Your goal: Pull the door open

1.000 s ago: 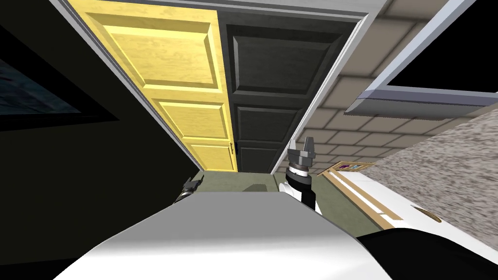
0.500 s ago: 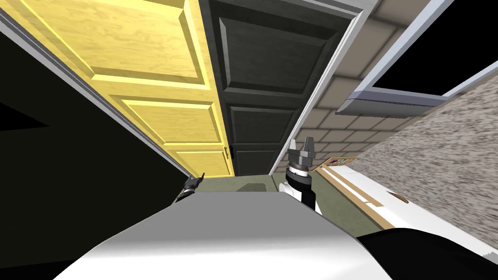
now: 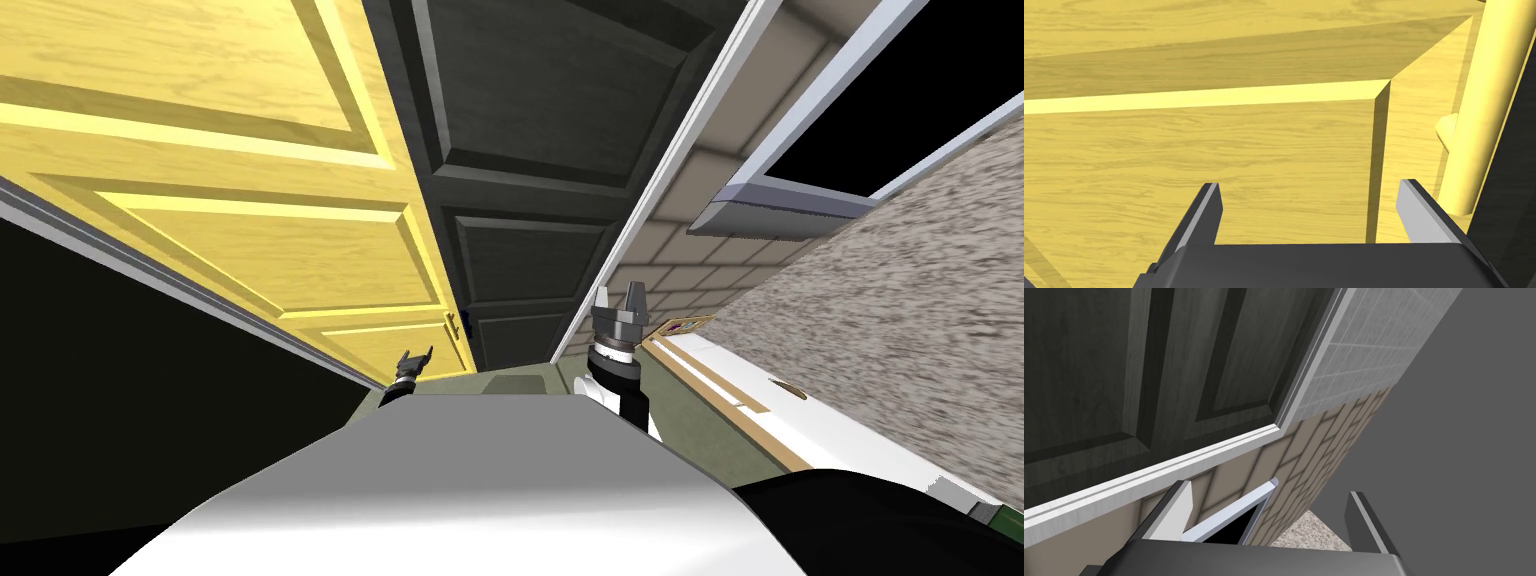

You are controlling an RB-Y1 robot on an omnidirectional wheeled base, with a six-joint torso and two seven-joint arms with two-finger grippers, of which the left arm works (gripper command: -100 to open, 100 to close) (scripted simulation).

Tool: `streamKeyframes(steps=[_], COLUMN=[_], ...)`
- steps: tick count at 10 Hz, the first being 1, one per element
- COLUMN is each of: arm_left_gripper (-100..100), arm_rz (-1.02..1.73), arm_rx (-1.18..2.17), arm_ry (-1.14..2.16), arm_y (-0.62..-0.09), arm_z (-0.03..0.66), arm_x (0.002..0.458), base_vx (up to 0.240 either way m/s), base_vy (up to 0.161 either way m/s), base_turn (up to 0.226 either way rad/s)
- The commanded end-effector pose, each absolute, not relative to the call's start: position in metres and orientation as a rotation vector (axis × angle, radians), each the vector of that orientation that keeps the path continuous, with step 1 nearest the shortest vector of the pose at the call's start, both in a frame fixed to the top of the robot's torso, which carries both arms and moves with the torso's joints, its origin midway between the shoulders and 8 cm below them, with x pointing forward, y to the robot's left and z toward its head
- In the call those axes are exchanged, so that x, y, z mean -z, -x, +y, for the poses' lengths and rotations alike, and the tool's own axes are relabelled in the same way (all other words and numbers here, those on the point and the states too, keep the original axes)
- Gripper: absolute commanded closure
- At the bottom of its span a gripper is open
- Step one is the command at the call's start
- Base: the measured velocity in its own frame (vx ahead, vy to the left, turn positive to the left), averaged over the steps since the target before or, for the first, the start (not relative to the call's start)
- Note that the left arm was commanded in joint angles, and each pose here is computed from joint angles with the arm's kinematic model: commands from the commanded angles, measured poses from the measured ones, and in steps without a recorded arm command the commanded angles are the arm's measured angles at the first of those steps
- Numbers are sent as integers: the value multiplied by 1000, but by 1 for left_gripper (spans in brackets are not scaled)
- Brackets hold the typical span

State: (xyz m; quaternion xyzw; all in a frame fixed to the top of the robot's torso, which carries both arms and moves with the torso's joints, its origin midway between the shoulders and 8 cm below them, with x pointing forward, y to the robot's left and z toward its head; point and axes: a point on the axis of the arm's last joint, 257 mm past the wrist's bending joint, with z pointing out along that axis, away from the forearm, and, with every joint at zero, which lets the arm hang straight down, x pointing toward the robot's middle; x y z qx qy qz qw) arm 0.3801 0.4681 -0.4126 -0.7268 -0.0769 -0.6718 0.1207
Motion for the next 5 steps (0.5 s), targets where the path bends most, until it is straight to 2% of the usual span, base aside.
streamKeyframes(steps=[1, 3, 5], arm_left_gripper=[-100, -100, -100], arm_rz=[-216, -216, -202], arm_rx=[2014, 2022, 2099], arm_ry=[2122, 2118, 2117], arm_y=[-400, -402, -425], arm_z=[447, 446, 414], arm_x=[405, 403, 393], base_vx=[159, 90, 159], base_vy=[-32, -13, -38], base_turn=[-146, -31, -151])
